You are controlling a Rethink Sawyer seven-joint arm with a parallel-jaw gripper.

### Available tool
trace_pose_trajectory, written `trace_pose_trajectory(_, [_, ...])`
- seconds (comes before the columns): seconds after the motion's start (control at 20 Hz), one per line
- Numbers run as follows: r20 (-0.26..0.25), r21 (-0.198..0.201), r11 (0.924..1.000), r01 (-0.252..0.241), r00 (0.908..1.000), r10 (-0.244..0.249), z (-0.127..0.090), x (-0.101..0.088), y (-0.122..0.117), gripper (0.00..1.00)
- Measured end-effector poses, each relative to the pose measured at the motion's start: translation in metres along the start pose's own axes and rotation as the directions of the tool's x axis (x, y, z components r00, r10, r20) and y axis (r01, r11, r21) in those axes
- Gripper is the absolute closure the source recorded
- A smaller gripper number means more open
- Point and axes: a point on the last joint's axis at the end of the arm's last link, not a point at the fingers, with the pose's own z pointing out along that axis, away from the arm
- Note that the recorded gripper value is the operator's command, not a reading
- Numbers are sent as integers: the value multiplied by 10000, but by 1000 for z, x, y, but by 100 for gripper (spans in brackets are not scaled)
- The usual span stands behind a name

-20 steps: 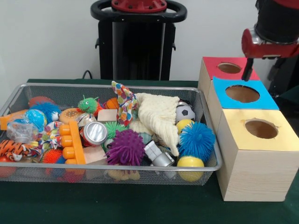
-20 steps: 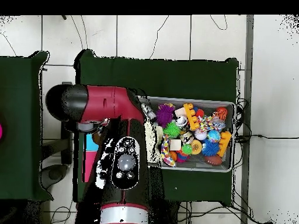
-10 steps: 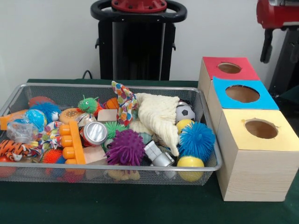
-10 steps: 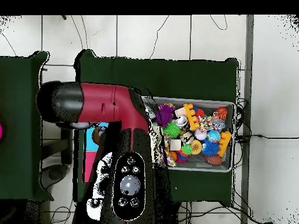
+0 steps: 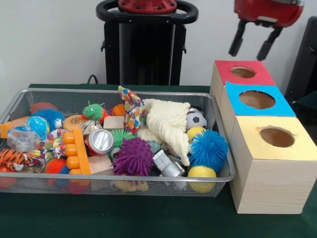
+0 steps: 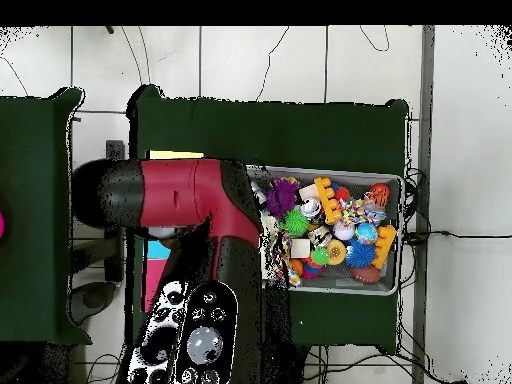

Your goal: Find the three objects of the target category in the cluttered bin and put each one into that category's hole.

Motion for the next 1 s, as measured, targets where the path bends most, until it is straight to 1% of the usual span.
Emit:
trace_pose_trajectory(0.15, [-126, 620, 9980, 144, 9998, -136, 9, 6, -17, 0])
trace_pose_trajectory(0.25, [-190, 703, 9974, 124, 9998, -111, 13, 9, -23, 0])
trace_pose_trajectory(0.4, [-268, 652, 9979, -53, 9996, 70, 17, 16, -36, 0])
trace_pose_trajectory(0.6, [-117, 552, 9975, -435, 9990, 443, 27, 28, -60, 0])
trace_pose_trajectory(0.7, [103, 517, 9966, -637, 9979, 632, 33, 35, -73, 0])
trace_pose_trajectory(0.75, [347, 488, 9956, -794, 9964, 777, 39, 41, -82, 0])
trace_pose_trajectory(0.85, [521, 473, 9950, -876, 9950, 851, 44, 45, -86, 0])
trace_pose_trajectory(0.9, [818, 457, 9943, -962, 9924, 923, 50, 51, -91, 0])
trace_pose_trajectory(1.0, [986, 478, 9942, -959, 9910, 908, 55, 55, -92, 0])
